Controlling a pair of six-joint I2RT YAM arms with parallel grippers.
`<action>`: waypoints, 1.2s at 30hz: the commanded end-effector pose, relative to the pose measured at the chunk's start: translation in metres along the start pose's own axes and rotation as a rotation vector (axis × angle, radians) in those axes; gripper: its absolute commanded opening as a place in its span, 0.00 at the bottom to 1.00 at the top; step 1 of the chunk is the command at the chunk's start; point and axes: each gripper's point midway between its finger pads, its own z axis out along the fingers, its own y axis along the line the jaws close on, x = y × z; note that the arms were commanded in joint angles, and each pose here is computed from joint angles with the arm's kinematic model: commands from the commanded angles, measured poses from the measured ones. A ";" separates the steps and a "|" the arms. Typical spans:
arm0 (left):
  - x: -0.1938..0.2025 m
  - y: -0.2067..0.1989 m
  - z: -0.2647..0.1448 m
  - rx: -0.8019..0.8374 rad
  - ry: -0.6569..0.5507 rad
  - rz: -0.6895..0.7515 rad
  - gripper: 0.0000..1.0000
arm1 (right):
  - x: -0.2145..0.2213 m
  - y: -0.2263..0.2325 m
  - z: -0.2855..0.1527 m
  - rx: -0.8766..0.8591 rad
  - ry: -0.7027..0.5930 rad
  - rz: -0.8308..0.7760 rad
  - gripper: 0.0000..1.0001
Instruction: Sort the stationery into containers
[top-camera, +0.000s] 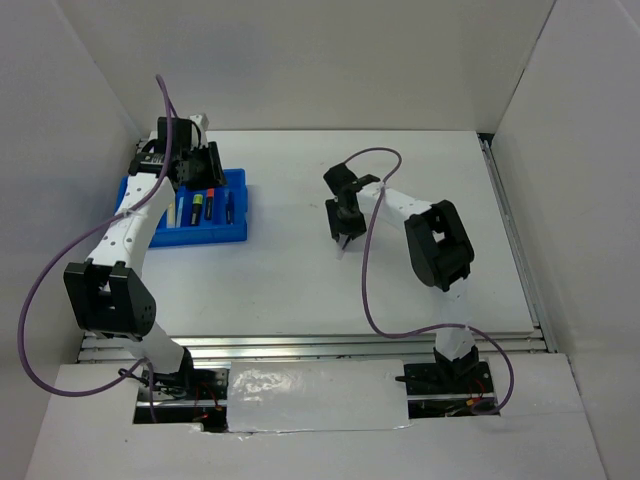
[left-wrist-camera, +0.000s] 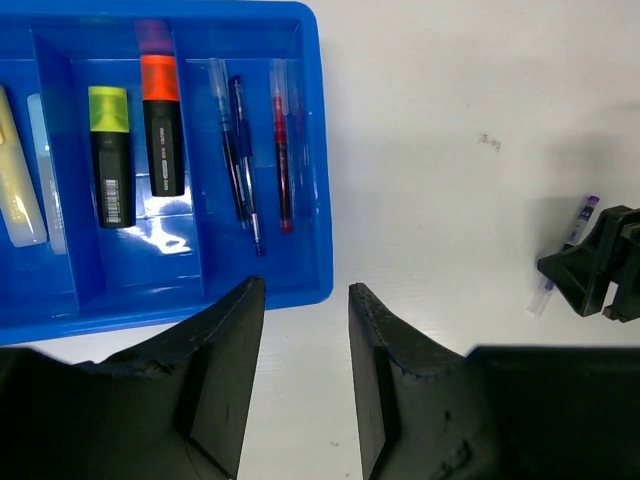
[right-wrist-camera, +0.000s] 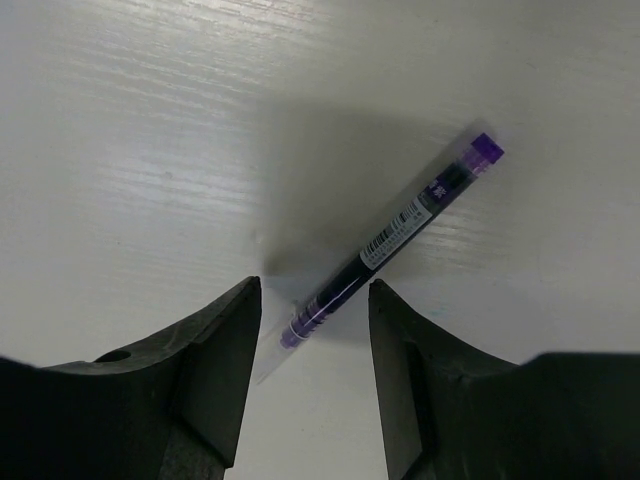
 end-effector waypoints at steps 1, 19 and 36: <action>-0.013 -0.002 -0.009 0.008 -0.055 0.022 0.51 | -0.004 0.001 0.003 0.042 -0.003 -0.042 0.54; -0.007 -0.023 -0.032 0.323 -0.096 0.197 0.51 | 0.040 -0.013 0.006 -0.040 0.151 -0.195 0.17; 0.142 -0.109 -0.091 0.816 -0.273 1.346 0.54 | 0.057 0.082 -0.141 -0.844 0.098 -0.449 0.00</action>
